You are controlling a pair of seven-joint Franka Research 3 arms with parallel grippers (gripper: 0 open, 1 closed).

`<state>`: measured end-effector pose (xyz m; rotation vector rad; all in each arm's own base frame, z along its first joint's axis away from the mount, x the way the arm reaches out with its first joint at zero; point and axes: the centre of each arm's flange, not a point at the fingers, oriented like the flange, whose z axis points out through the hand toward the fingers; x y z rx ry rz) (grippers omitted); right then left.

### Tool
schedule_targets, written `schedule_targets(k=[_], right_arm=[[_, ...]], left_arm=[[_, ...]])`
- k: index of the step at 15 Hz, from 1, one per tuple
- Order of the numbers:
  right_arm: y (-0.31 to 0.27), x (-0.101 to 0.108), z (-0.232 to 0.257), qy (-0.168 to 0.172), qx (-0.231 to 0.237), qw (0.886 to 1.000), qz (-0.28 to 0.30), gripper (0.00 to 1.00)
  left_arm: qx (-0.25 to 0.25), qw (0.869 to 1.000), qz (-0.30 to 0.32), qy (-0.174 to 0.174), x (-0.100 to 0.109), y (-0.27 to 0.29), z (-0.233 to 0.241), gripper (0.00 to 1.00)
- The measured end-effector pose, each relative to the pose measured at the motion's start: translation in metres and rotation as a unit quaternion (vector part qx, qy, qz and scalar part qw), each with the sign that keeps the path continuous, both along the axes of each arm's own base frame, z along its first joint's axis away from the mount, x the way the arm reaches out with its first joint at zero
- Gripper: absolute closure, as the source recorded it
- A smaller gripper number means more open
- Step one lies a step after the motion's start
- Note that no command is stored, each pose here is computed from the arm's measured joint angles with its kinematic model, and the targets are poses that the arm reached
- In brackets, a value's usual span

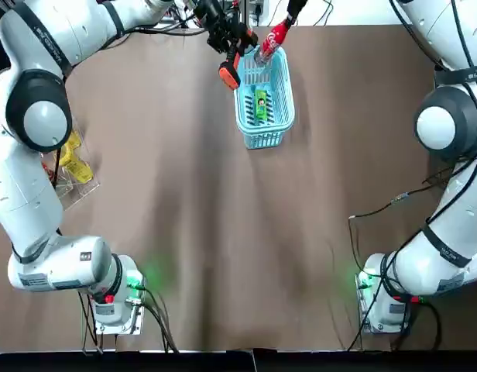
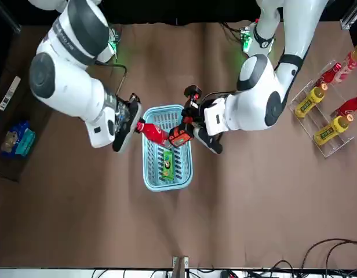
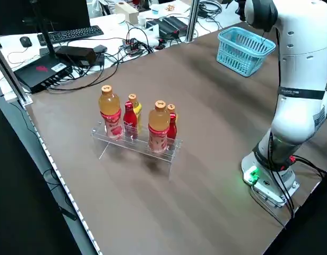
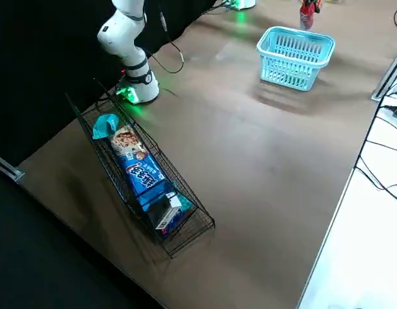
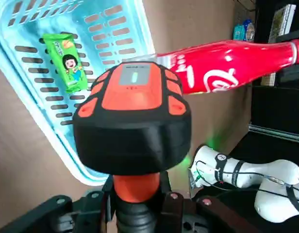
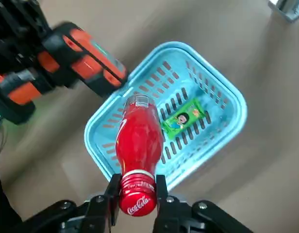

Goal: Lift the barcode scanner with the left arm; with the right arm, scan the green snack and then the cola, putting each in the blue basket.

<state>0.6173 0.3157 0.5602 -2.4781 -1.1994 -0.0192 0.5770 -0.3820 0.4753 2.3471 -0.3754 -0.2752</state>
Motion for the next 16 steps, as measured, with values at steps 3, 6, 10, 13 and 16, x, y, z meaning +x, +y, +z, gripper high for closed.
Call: schedule_targets(k=[3, 6, 10, 13, 16], right_arm=[[-0.023, 0.01, -0.003, 0.018, -0.009, 0.999, -0.039, 0.67], [-0.032, 0.015, -0.008, 0.052, -0.024, 0.99, -0.128, 0.67], [-0.03, 0.017, -0.029, 0.108, -0.056, 0.966, -0.23, 0.67], [-0.016, 0.013, -0.061, 0.133, -0.126, 0.94, -0.288, 0.67], [0.051, -0.019, -0.081, 0.134, -0.18, 0.916, -0.331, 0.67]], left_arm=[[0.023, 0.999, 0.029, 0.014, 0.017, 0.038, 0.007, 0.63], [0.089, 0.995, 0.038, 0.0, 0.027, 0.081, 0.013, 0.63], [0.192, 0.98, 0.037, -0.02, 0.034, 0.122, 0.005, 0.63], [0.289, 0.952, 0.093, -0.03, 0.04, 0.147, 0.002, 0.63], [0.414, 0.892, 0.179, -0.031, 0.044, 0.167, -0.035, 0.63]])
